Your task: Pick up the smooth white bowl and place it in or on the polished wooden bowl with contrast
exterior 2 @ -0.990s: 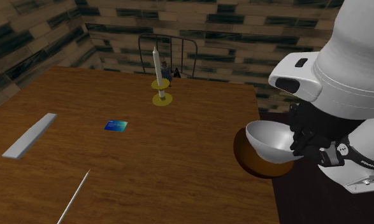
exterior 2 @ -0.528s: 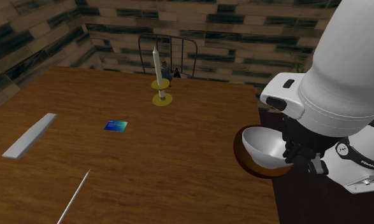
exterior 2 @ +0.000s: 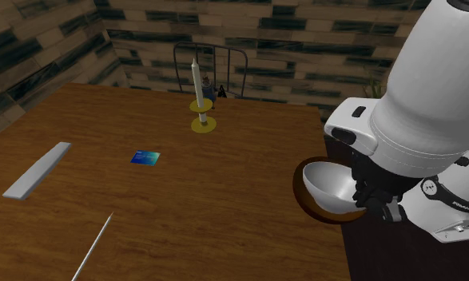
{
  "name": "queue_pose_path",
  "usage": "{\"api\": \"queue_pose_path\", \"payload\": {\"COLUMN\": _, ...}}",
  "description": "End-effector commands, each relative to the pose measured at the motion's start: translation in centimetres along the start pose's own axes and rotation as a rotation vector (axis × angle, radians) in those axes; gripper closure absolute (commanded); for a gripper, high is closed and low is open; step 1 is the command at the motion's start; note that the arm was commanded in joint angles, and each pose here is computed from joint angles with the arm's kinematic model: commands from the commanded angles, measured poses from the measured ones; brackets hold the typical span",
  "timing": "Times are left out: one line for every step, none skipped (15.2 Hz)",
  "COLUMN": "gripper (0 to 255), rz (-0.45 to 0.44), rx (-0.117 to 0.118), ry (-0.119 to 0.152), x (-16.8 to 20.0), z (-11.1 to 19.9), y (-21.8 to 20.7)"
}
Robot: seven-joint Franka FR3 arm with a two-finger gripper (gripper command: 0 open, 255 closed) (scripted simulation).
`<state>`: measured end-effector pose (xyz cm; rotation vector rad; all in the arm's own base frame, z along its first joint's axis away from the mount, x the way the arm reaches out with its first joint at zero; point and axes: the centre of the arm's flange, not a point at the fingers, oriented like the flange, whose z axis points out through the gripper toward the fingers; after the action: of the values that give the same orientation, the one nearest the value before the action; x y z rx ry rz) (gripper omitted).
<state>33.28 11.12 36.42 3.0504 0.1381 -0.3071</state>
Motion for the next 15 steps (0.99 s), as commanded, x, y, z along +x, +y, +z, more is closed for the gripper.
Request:
{"api": "queue_pose_path", "payload": {"gripper": 0, "rz": 0.000, "rx": 0.000, "ry": 0.000, "x": 0.0, "z": 0.0, "y": 0.0}}
{"api": "queue_pose_path", "payload": {"gripper": 0, "rz": 0.000, "rx": 0.000, "ry": 0.000, "x": 0.0, "z": 0.0, "y": 0.0}}
{"api": "queue_pose_path", "payload": {"gripper": 0, "rz": 0.000, "rx": 0.000, "ry": 0.000, "x": 0.0, "z": 0.0, "y": 0.0}}
{"api": "queue_pose_path", "payload": {"gripper": 0, "rz": 0.000, "rx": 0.000, "ry": 0.000, "x": 0.0, "z": 0.0, "y": 0.0}}
{"api": "queue_pose_path", "payload": {"gripper": 0, "rz": 0.000, "rx": 0.000, "ry": 0.000, "x": 0.0, "z": 0.0, "y": 0.0}}
{"api": "queue_pose_path", "payload": {"gripper": 0, "rz": 0.000, "rx": 0.000, "ry": 0.000, "x": 0.0, "z": 0.0, "y": 0.0}}
{"api": "queue_pose_path", "payload": {"gripper": 0, "rz": 0.000, "rx": 0.000, "ry": 0.000, "x": 0.0, "z": -1.3, "y": 0.0}}
{"api": "queue_pose_path", "payload": {"gripper": 0, "rz": 0.000, "rx": 0.000, "ry": 0.000, "x": 0.0, "z": -2.6, "y": 0.0}}
{"api": "queue_pose_path", "payload": {"gripper": 0, "rz": 0.000, "rx": 0.000, "ry": 0.000, "x": 0.0, "z": -4.0, "y": 0.0}}
{"api": "queue_pose_path", "payload": {"gripper": 0, "rz": 0.000, "rx": 0.000, "ry": 0.000, "x": 0.0, "z": -5.0, "y": 0.0}}
{"api": "queue_pose_path", "payload": {"gripper": 0, "rz": 0.000, "rx": 0.000, "ry": 0.000, "x": 0.0, "z": -5.0, "y": 0.0}}
{"api": "queue_pose_path", "payload": {"gripper": 0, "rz": 0.000, "rx": 0.000, "ry": 0.000, "x": 0.0, "z": -5.0, "y": 0.0}}
{"api": "queue_pose_path", "payload": {"gripper": 0, "rz": 0.000, "rx": 0.000, "ry": 0.000, "x": 0.0, "z": -5.0, "y": 0.0}}
{"api": "queue_pose_path", "payload": {"gripper": 0, "rz": 0.000, "rx": 0.000, "ry": 0.000, "x": 0.0, "z": -5.0, "y": 0.0}}
{"api": "queue_pose_path", "payload": {"gripper": 0, "rz": 0.000, "rx": 0.000, "ry": 0.000, "x": 0.0, "z": -5.0, "y": 0.0}}
